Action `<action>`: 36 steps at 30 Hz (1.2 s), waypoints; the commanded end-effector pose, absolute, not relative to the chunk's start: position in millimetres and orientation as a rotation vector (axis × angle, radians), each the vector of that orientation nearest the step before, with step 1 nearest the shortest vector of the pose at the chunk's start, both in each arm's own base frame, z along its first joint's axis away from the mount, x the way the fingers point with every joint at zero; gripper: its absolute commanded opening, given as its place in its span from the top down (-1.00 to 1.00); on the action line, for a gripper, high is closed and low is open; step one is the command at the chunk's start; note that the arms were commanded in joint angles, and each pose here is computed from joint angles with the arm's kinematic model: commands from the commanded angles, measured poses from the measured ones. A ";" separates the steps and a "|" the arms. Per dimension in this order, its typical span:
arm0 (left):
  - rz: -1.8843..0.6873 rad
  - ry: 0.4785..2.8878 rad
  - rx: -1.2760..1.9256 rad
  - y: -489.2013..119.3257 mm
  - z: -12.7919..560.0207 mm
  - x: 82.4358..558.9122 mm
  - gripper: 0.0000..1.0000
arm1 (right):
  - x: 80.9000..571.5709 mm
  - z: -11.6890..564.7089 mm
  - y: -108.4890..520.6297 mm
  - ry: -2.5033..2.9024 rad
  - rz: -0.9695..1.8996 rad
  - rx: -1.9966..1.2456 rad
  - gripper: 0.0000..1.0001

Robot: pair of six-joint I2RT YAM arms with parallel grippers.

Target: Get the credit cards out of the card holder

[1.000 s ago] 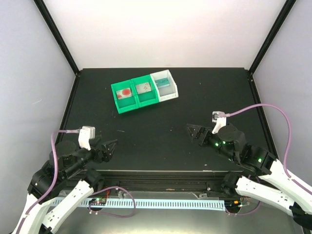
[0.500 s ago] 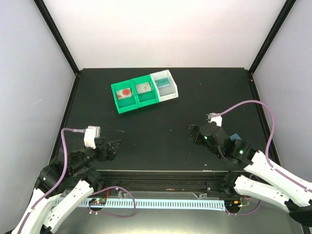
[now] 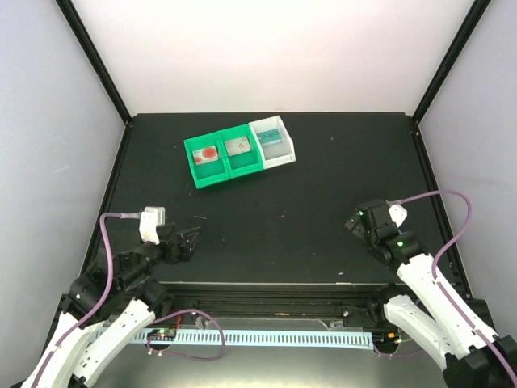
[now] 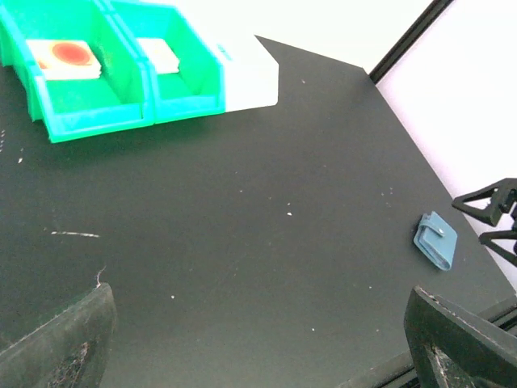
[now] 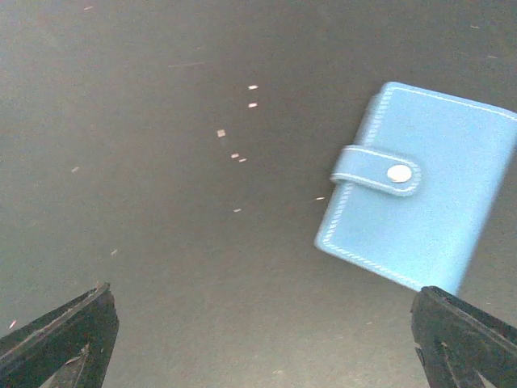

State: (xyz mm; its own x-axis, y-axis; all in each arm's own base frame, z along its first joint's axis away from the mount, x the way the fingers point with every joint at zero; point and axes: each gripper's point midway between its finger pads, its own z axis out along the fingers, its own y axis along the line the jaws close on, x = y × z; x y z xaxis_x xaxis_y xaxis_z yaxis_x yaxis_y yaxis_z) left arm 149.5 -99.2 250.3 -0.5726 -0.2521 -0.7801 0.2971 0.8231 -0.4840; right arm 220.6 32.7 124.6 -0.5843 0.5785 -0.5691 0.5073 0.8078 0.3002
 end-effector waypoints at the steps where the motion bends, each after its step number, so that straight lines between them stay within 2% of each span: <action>1: -0.751 2.008 0.109 -111.4 262.5 156.4 -0.98 | 223.2 114.9 9.9 2.267 0.123 0.958 -1.00; 7: -0.748 2.039 0.131 -116.7 256.3 159.5 -0.98 | 229.5 98.2 -17.2 2.234 0.076 1.109 -1.00; 11: -0.762 2.023 0.141 -116.7 258.2 156.2 -0.98 | 246.7 93.4 -18.0 2.184 0.169 1.075 -1.00; 22: -0.781 1.971 0.132 -112.6 264.1 151.1 -0.98 | 259.9 66.8 -39.5 2.279 0.030 1.027 -1.00; 25: -0.813 1.977 0.195 -121.0 264.2 146.8 -0.98 | 261.6 55.4 -28.1 2.359 0.081 0.992 -0.99; 30: -0.873 1.972 0.294 -135.1 265.6 140.8 -0.98 | 276.2 53.4 25.1 2.450 0.414 0.774 -0.89; 36: -0.867 1.967 0.287 -133.7 266.0 141.4 -0.98 | 277.9 54.4 59.5 2.519 0.511 0.629 -0.88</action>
